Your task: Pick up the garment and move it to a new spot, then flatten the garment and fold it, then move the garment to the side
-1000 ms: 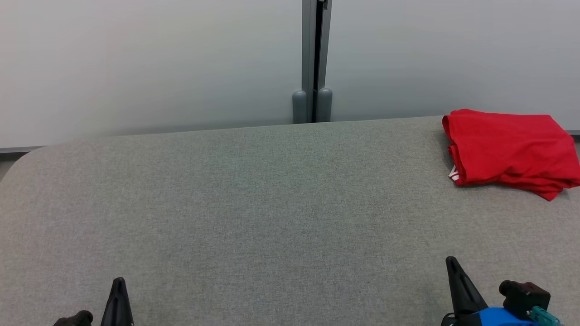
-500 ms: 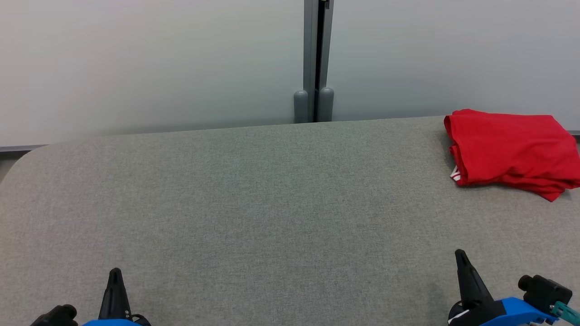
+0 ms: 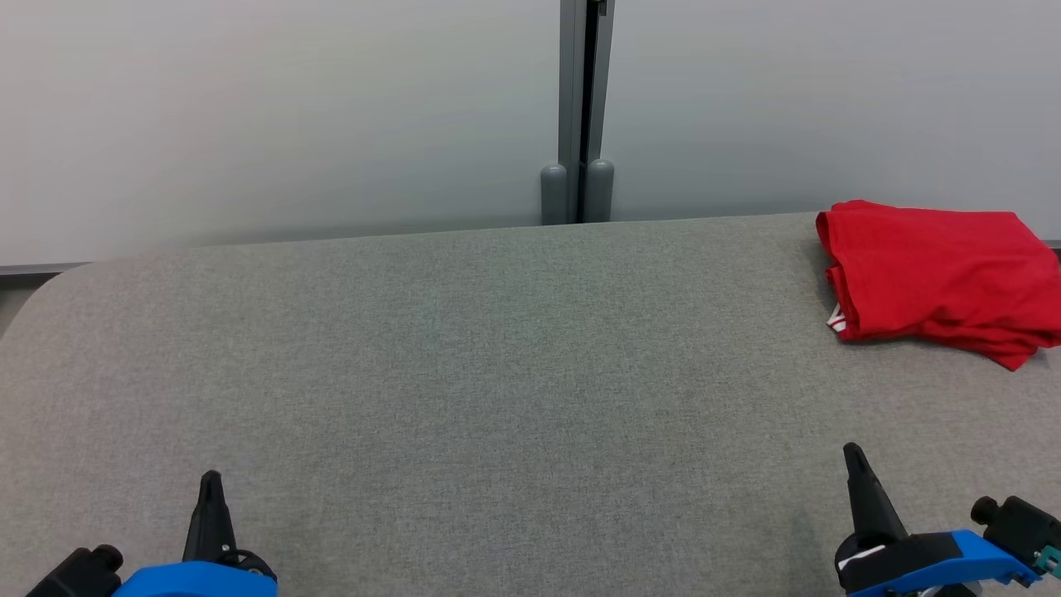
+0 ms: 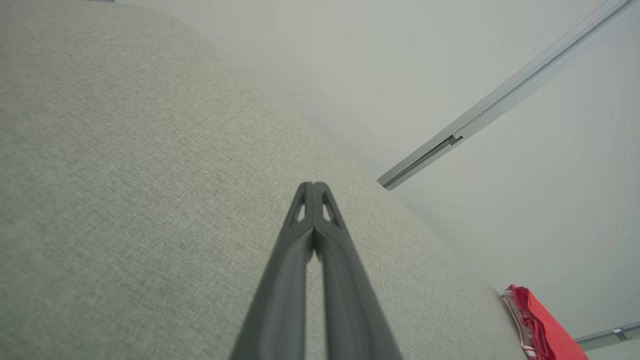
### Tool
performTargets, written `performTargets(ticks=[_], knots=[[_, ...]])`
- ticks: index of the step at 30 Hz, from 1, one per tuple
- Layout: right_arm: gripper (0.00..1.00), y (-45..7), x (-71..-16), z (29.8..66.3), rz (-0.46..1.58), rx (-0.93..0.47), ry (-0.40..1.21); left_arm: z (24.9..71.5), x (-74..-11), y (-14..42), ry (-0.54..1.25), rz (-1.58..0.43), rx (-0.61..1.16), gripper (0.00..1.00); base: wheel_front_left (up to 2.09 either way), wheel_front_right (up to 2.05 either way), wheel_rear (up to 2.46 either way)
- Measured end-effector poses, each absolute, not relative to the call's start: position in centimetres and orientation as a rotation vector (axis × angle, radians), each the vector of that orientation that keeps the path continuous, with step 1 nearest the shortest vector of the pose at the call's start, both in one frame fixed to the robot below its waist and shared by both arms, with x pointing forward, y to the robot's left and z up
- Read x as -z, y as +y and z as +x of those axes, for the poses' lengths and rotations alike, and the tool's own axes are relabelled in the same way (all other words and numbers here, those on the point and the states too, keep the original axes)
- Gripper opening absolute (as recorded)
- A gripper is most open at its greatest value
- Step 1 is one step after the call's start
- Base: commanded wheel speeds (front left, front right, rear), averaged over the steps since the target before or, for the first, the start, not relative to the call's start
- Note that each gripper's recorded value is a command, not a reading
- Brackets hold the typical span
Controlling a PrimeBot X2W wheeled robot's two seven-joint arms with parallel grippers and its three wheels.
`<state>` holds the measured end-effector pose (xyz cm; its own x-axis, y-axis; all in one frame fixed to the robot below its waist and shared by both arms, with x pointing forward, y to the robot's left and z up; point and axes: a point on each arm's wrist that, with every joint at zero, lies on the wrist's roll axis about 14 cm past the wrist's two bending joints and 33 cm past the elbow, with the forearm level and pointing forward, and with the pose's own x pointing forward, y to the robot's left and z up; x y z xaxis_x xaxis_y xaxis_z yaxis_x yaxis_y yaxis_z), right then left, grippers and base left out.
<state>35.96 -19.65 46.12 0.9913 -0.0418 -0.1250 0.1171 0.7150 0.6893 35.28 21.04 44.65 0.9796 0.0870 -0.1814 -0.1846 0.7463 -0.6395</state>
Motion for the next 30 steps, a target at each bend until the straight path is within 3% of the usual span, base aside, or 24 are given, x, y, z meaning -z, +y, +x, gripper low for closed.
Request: performTargets(ticks=[30], knots=[[0.00, -20.0, -47.4, 37.0, 1.120, 0.093, 0.074, 36.8, -46.6, 20.6, 0.097, -1.088, -0.128, 0.00, 0.00, 0.00, 0.00]])
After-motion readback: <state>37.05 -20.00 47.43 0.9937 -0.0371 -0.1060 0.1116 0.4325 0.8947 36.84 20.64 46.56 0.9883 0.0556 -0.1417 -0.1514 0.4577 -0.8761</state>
